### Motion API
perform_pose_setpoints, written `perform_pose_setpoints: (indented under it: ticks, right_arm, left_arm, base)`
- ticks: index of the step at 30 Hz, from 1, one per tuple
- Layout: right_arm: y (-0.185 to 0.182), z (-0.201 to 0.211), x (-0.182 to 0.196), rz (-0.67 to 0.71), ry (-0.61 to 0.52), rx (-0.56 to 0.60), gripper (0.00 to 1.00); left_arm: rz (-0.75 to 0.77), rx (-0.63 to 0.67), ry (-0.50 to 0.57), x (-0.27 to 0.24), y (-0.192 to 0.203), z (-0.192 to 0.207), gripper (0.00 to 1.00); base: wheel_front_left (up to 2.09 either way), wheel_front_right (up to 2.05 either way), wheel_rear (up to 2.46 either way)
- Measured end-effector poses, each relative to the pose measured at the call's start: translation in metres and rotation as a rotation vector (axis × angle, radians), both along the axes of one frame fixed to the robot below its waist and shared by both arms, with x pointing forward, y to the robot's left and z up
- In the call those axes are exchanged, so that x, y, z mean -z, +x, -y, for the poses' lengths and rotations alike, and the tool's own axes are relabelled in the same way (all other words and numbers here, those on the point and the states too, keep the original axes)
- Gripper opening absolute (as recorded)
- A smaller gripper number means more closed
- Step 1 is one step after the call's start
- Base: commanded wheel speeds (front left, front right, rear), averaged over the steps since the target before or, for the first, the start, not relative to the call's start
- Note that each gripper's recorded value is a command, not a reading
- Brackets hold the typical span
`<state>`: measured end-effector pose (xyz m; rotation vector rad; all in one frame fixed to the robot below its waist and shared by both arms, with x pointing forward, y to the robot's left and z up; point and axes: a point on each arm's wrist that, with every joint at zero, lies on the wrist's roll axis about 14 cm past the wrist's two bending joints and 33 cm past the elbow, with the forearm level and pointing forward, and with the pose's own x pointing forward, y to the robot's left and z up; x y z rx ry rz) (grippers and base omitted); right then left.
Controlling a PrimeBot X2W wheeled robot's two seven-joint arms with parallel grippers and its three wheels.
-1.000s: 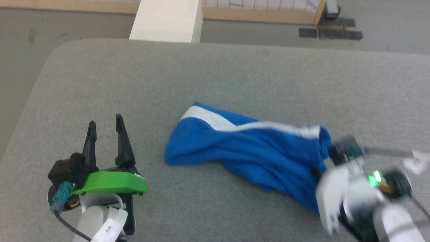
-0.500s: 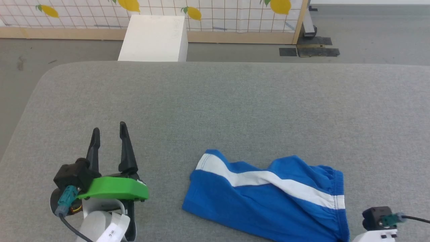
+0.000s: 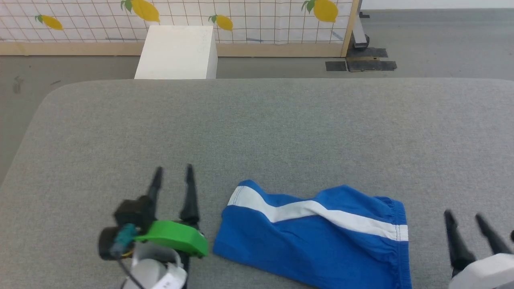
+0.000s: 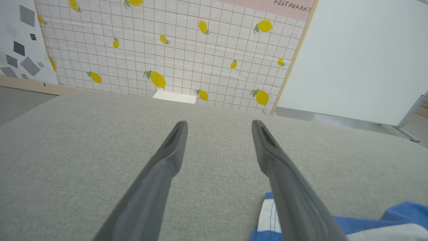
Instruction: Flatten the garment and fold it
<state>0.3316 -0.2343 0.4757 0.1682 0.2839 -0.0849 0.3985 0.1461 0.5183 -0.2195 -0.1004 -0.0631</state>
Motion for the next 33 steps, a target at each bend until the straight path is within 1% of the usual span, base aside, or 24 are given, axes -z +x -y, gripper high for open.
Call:
perform_pose_setpoints:
  ticks: [2, 5, 9, 13, 17, 25, 30, 31, 32, 33]
  right_arm:
    - [0.008, 0.004, -0.019, 0.114, -0.023, 0.018, 1.00]
    - [0.017, 0.005, -0.038, 0.244, -0.050, 0.032, 1.00]
    - [0.019, 0.005, -0.047, 0.335, -0.078, 0.039, 1.00]
    - [0.016, 0.004, -0.043, 0.346, -0.087, 0.040, 1.00]
    - [0.015, 0.004, -0.042, 0.354, -0.088, 0.046, 1.00]
    - [0.018, 0.002, -0.038, 0.348, -0.085, 0.041, 1.00]
    - [0.019, 0.000, -0.035, 0.338, -0.082, 0.038, 1.00]
    - [0.019, 0.000, -0.034, 0.336, -0.082, 0.039, 1.00]
    - [0.019, 0.001, -0.034, 0.334, -0.082, 0.040, 1.00]
    - [0.019, 0.001, -0.033, 0.333, -0.081, 0.040, 1.00]
  left_arm:
    - [-0.034, 0.053, 0.014, 0.011, 0.000, 0.015, 1.00]
    - [-0.087, 0.126, 0.034, 0.025, 0.006, 0.035, 1.00]
    - [-0.190, 0.230, 0.084, 0.041, 0.018, 0.061, 1.00]
    - [-0.347, 0.330, 0.148, 0.066, 0.020, 0.082, 1.00]
    - [-0.502, 0.381, 0.228, 0.089, 0.021, 0.088, 1.00]
    - [-0.774, 0.369, 0.365, 0.127, 0.022, 0.073, 1.00]
    - [-0.917, 0.404, 0.418, 0.140, 0.016, 0.074, 1.00]
    - [-0.940, 0.411, 0.430, 0.141, 0.015, 0.074, 0.61]
    - [-0.952, 0.419, 0.437, 0.141, 0.015, 0.075, 0.27]
    - [-0.961, 0.430, 0.444, 0.141, 0.014, 0.076, 0.00]
  base:
    - [0.00, 0.00, 0.00]
    - [0.00, 0.00, 0.00]
    - [0.00, 0.00, 0.00]
    - [0.00, 0.00, 0.00]
    - [0.00, 0.00, 0.00]
    - [0.00, 0.00, 0.00]
    - [0.00, 0.00, 0.00]
    - [0.00, 0.00, 0.00]
    - [0.00, 0.00, 0.00]
    - [0.00, 0.00, 0.00]
